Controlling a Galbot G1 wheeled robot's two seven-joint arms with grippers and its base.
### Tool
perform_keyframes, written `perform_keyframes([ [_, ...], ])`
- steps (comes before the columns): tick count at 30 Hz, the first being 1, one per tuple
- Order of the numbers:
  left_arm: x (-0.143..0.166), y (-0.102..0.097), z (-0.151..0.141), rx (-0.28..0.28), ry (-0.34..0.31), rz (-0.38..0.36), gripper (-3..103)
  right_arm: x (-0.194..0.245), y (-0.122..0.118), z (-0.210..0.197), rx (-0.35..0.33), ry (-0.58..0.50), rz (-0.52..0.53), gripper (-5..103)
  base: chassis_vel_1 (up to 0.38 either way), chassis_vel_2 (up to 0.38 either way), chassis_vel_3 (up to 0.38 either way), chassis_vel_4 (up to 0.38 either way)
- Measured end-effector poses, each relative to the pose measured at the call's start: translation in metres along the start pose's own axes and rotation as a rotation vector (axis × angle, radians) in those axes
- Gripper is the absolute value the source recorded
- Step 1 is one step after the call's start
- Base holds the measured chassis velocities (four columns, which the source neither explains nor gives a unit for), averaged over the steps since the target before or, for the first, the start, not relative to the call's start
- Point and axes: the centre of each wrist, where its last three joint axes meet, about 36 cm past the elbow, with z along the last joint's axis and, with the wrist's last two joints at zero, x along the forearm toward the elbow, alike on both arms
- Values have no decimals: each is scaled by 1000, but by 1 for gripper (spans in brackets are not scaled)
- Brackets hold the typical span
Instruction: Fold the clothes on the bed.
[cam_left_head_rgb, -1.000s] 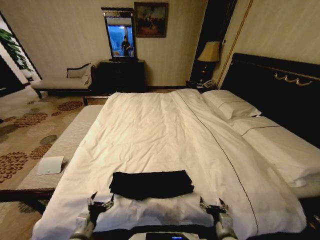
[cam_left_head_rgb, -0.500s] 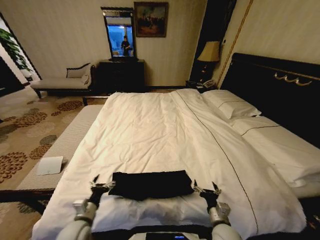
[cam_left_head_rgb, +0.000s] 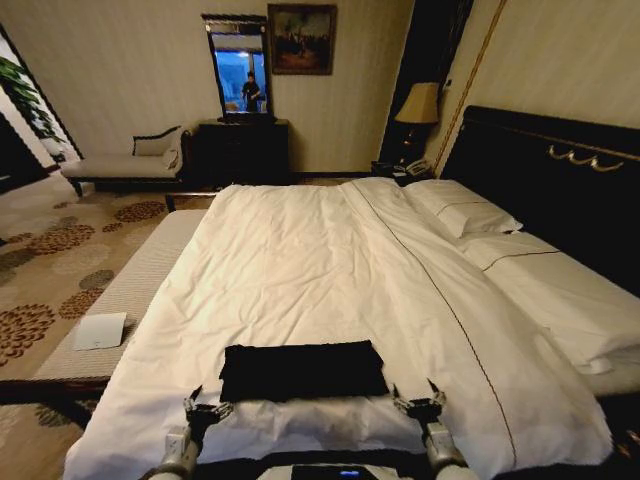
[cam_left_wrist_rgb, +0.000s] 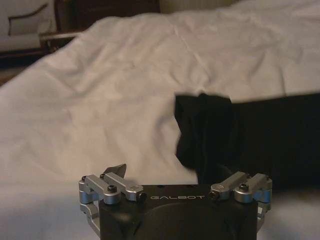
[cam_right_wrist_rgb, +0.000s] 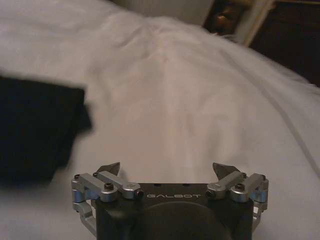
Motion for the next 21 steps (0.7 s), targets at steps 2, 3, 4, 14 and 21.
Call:
perform_keyframes([
  [2, 0, 15, -19, 55, -102, -11, 100, -11, -4, -27, -120, -69, 1, 100, 0, 0, 0, 0],
  [3, -1, 22, -29, 94, -149, -17, 100, -18, -5, -38, -167, -99, -14, 100, 0, 0, 0, 0],
  [4, -1, 22, -29, 94, -149, -17, 100, -18, -5, -38, -167, -99, -14, 100, 0, 0, 0, 0],
  [14, -13, 43, -66, 193, -248, -68, 100, -82, -7, -82, -517, -50, -375, 100, 0, 0, 0, 0],
  [21, -7, 36, -67, 199, -239, -70, 100, -95, -10, -85, -574, 52, -411, 103, 0, 0, 0, 0],
])
